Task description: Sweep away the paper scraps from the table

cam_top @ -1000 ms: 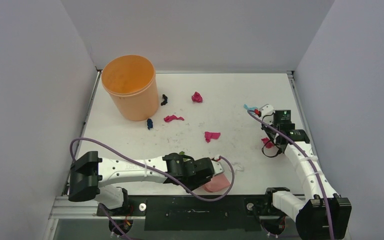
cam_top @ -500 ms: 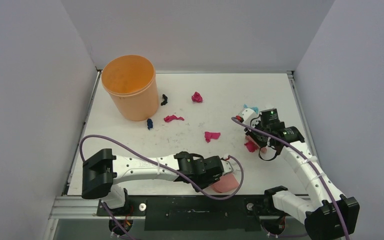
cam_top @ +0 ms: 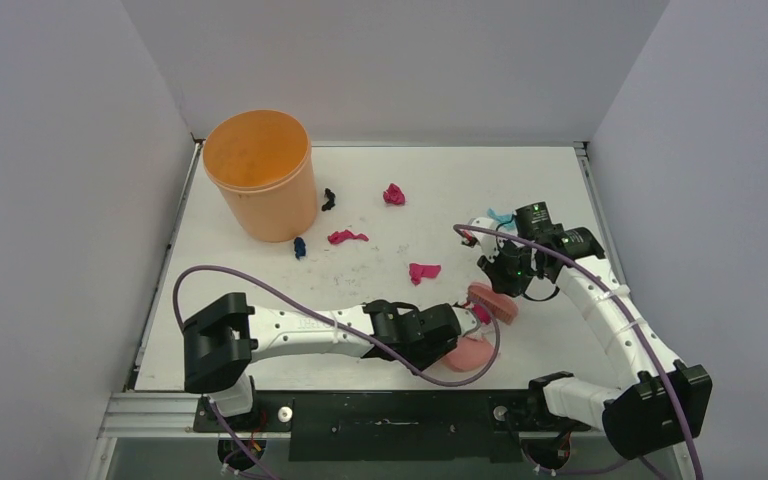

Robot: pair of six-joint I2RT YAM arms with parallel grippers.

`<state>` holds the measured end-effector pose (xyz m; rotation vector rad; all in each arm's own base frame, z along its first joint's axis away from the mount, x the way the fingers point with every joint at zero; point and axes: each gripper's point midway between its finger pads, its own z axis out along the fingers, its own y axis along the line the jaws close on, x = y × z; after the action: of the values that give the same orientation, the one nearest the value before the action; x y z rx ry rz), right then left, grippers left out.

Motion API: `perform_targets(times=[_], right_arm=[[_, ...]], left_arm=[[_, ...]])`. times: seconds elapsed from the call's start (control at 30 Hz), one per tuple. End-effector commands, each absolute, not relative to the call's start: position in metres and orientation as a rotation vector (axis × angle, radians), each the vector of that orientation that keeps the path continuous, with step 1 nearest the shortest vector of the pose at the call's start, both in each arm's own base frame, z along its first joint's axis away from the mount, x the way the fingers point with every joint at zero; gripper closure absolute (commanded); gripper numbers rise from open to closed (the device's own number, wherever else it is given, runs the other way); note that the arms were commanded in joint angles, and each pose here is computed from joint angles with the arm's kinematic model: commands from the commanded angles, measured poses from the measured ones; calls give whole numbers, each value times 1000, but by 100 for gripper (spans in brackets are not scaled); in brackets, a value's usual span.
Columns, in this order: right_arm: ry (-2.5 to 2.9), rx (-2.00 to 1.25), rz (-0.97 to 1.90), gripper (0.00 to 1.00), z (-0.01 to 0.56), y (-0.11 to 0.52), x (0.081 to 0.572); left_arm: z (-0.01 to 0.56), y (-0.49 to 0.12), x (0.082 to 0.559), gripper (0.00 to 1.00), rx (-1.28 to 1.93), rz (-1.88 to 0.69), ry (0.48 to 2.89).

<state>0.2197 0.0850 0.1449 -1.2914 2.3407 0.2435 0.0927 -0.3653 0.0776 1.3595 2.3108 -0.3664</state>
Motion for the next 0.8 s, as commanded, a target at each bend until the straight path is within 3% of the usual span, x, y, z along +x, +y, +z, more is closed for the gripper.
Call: perform_targets(times=[0.0, 0.3, 0.77], right_arm=[[2323, -1335, 466, 95, 157, 110, 205], [2368, -1288, 621, 95, 174, 120, 201], [2266, -1271, 200, 95, 216, 65, 263]], left_arm=[[99, -404, 113, 100, 1191, -459, 2244], [103, -412, 123, 100, 1077, -487, 2205], [95, -411, 134, 100, 962, -547, 2093]])
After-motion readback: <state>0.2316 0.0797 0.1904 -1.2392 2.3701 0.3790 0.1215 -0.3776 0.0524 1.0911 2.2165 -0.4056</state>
